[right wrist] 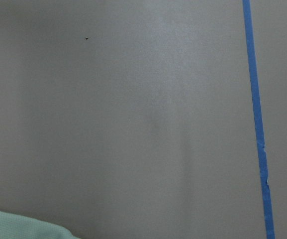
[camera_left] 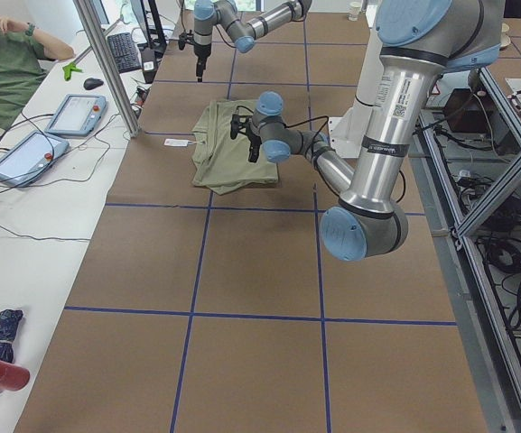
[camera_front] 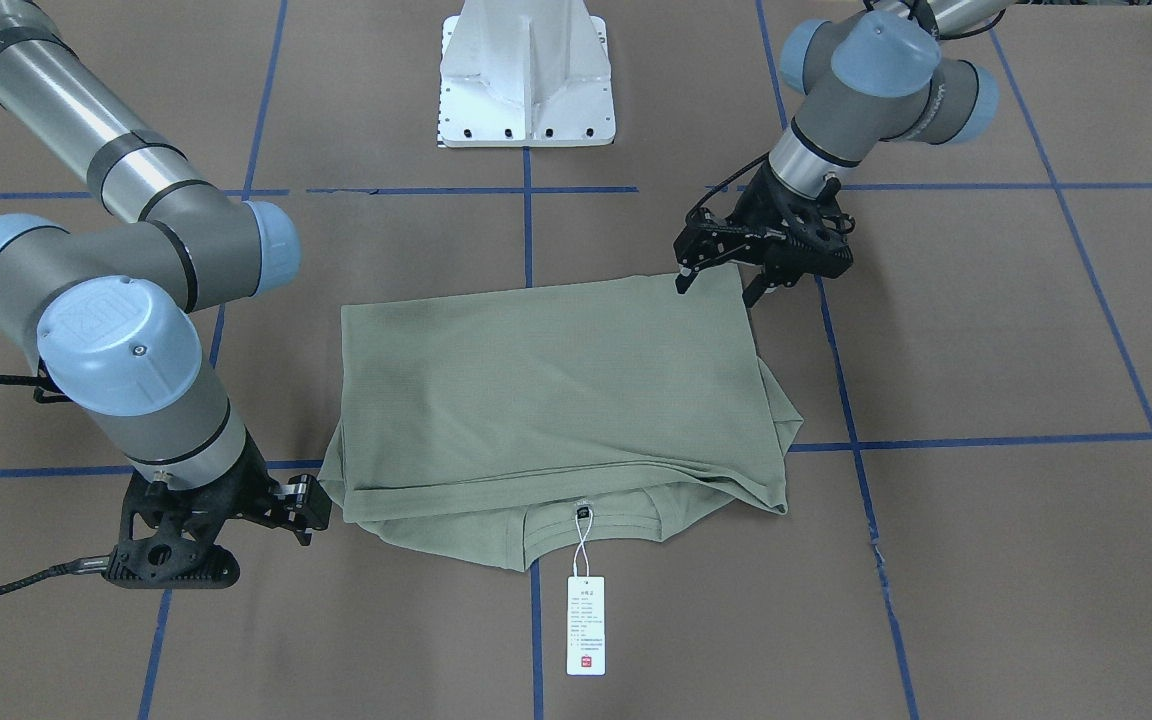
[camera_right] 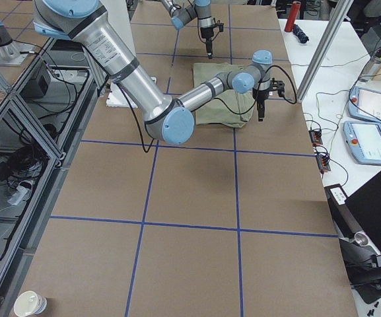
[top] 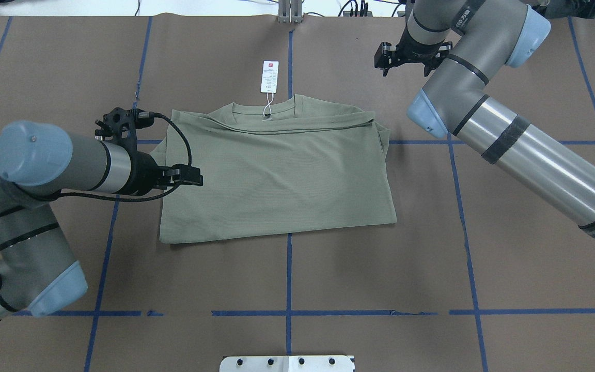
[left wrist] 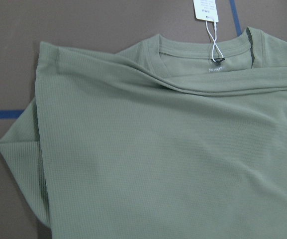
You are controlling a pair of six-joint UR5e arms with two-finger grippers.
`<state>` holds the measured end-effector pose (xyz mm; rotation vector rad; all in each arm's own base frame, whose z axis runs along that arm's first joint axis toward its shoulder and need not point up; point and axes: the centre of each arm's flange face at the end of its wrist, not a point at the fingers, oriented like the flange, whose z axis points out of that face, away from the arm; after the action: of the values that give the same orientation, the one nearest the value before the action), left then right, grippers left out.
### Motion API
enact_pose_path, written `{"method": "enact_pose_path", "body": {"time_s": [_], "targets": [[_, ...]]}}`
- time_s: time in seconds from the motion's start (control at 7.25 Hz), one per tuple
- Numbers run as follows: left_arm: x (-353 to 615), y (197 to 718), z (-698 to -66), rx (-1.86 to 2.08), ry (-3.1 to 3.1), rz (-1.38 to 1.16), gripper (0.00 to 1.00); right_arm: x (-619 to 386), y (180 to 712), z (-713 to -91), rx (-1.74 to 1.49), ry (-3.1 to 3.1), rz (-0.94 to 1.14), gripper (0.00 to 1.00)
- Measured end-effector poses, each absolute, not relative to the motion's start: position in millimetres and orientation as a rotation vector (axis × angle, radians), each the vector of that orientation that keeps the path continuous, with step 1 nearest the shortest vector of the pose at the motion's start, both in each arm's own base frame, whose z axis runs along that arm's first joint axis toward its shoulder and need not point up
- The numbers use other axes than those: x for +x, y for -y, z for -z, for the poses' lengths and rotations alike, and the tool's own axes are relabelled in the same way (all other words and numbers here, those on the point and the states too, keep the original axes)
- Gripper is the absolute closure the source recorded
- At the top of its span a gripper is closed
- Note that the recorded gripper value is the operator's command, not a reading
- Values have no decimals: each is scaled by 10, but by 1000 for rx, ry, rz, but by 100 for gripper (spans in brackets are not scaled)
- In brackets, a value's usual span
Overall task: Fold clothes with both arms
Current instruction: 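Lower the left gripper to the folded shirt's near edge and grasp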
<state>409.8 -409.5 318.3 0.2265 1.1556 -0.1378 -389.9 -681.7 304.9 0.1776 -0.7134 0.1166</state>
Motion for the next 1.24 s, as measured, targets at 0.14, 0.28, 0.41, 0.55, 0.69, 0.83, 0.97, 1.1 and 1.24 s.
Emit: {"method": "enact_pose_path", "body": {"time_s": [0.14, 0.28, 0.41, 0.55, 0.69, 0.83, 0.97, 1.1, 1.24], "targets": [[4068, 3964, -3380, 211, -1168, 184, 26, -3893, 6816, -3064, 178, 715, -116, 0], [4074, 3915, -3559, 206, -1156, 210, 26, -3893, 6815, -3068, 179, 716, -116, 0], [4114, 3906, -3702, 198, -1136, 221, 26, -3895, 6812, -3074, 178, 716, -116, 0], [4167, 3907, -3828, 189, -1117, 225, 26, -3903, 6806, -3084, 177, 715, -115, 0], [4224, 3885, -3900, 179, -1105, 221, 31, -3906, 6802, -3088, 177, 716, -115, 0], [4291, 3832, -3932, 169, -1100, 210, 43, -3909, 6799, -3087, 177, 716, -114, 0], [4361, 3773, -3947, 159, -1099, 197, 50, -3910, 6797, -3088, 177, 716, -114, 0], [4425, 3719, -3959, 150, -1097, 185, 56, -3910, 6796, -3090, 177, 716, -114, 0], [4468, 3679, -3970, 144, -1095, 177, 66, -3910, 6796, -3092, 177, 716, -114, 0]]}}
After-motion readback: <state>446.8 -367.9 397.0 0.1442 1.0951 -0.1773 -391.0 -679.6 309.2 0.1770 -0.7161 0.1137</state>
